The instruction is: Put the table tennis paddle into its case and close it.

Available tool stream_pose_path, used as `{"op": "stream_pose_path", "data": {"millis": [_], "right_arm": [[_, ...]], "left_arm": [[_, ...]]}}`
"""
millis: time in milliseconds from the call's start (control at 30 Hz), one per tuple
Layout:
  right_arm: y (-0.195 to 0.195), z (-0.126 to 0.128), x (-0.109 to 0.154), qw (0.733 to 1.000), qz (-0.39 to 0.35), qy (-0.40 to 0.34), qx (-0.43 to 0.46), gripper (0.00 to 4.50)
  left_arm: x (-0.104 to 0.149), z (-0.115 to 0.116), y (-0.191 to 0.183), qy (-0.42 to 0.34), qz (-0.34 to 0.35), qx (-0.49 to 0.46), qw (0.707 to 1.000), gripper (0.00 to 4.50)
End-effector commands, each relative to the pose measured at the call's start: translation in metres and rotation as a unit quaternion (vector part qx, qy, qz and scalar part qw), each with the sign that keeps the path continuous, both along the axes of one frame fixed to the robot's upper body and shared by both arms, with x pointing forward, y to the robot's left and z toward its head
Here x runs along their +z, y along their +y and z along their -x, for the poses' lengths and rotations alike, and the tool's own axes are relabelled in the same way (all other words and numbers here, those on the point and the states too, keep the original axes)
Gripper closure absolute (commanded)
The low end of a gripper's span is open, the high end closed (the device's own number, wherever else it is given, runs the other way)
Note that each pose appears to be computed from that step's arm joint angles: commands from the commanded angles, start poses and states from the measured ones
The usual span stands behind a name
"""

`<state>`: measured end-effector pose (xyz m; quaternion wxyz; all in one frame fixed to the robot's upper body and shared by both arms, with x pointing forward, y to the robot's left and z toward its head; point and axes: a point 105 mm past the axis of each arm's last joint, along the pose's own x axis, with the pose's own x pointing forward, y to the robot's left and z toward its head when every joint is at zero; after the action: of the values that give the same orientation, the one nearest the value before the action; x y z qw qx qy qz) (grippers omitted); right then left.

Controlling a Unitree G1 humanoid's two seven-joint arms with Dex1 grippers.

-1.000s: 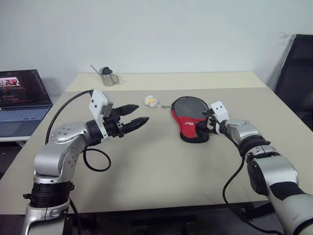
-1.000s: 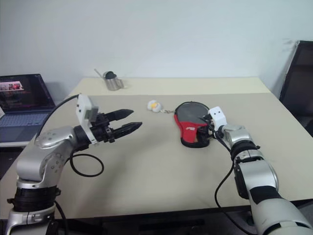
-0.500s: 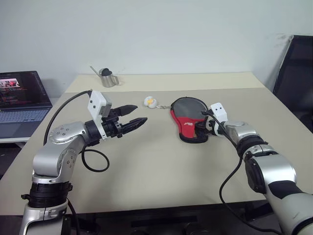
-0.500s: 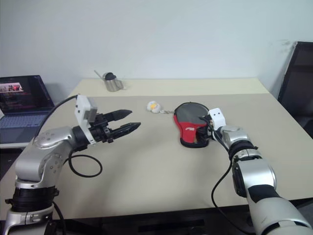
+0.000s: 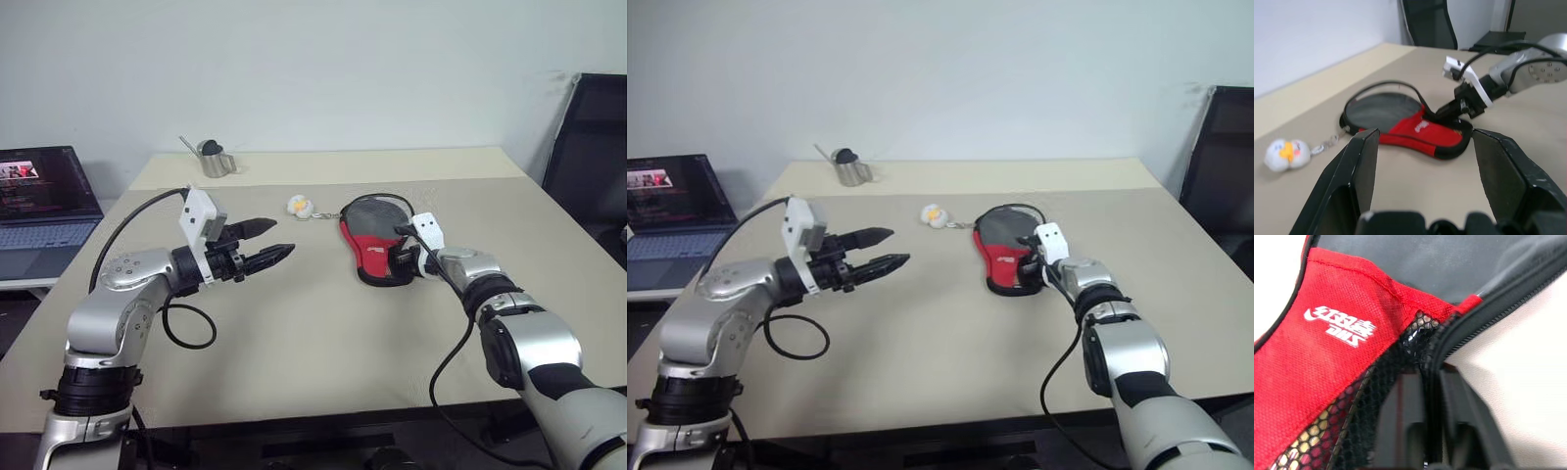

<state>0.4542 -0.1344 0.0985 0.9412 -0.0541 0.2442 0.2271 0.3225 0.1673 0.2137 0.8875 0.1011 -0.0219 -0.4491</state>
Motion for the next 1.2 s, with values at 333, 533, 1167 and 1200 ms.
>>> {"op": "stream_pose_path", "data": {"millis": [333,533,1167,1200], "right_arm": [[0.024,0.018,-0.028,0.996,-0.03,0.064,0.053,4.46],[0.038,0.029,-0.03,0.989,-0.043,0.084,0.112,4.46],[0.032,0.071,-0.03,0.979,-0.046,0.111,0.165,4.46],[0.029,0.067,-0.03,0.983,-0.043,0.104,0.147,4.46]], "left_arm": [[-0.014,0.029,0.016,0.04,-0.046,-0.035,0.998,1.25],[-0.022,0.042,0.019,0.064,-0.055,-0.048,0.995,1.25],[-0.026,0.053,0.008,0.08,-0.048,-0.074,0.993,1.25],[-0.027,0.052,0.007,0.079,-0.048,-0.074,0.993,1.25]]}}
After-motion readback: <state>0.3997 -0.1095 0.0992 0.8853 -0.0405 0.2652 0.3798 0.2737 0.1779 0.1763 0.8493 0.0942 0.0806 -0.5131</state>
